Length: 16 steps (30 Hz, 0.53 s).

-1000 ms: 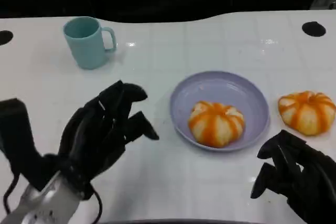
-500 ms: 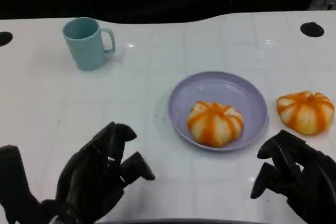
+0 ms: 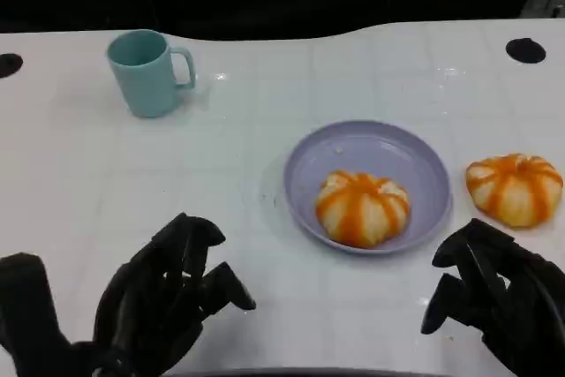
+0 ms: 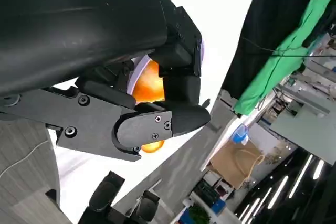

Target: Grasp the bread from the table and place it into the plate.

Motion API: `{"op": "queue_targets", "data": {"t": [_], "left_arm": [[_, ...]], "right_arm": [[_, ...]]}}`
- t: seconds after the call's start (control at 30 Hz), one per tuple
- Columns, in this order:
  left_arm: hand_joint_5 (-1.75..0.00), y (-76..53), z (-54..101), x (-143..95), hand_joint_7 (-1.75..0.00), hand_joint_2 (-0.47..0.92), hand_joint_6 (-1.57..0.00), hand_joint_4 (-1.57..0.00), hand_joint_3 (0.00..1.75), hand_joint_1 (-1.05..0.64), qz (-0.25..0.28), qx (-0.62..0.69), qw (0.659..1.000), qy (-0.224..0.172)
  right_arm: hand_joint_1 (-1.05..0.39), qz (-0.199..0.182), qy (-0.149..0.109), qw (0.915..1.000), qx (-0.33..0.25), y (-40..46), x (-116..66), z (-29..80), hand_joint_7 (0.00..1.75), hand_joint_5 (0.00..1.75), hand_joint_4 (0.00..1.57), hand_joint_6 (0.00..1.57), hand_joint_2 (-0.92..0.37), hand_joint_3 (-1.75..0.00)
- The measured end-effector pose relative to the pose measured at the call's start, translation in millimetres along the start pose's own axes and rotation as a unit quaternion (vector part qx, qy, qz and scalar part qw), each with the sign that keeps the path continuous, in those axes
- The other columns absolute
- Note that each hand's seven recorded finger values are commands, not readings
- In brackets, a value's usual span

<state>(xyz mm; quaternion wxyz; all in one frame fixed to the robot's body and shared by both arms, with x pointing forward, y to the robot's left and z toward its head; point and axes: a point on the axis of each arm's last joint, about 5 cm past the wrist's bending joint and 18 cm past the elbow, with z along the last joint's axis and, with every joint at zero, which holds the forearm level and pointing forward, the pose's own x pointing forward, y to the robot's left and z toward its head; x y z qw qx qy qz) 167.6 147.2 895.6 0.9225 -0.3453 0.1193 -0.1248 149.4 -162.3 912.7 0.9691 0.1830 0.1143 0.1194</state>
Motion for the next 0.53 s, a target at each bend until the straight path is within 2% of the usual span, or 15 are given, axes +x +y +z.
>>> {"op": "queue_targets", "data": {"t": [0.53], "left_arm": [[-1.75,4.2,-2.9,0.8,-1.74,0.92,-0.52,-0.8,0.55,-0.55,-0.009,-0.003,1.0,0.006]], "right_arm": [[-0.45,0.008,-0.004,1.0,0.0,-3.0,0.6,-2.6,1.6,1.75,0.64,0.49,-0.92,-0.38]]}}
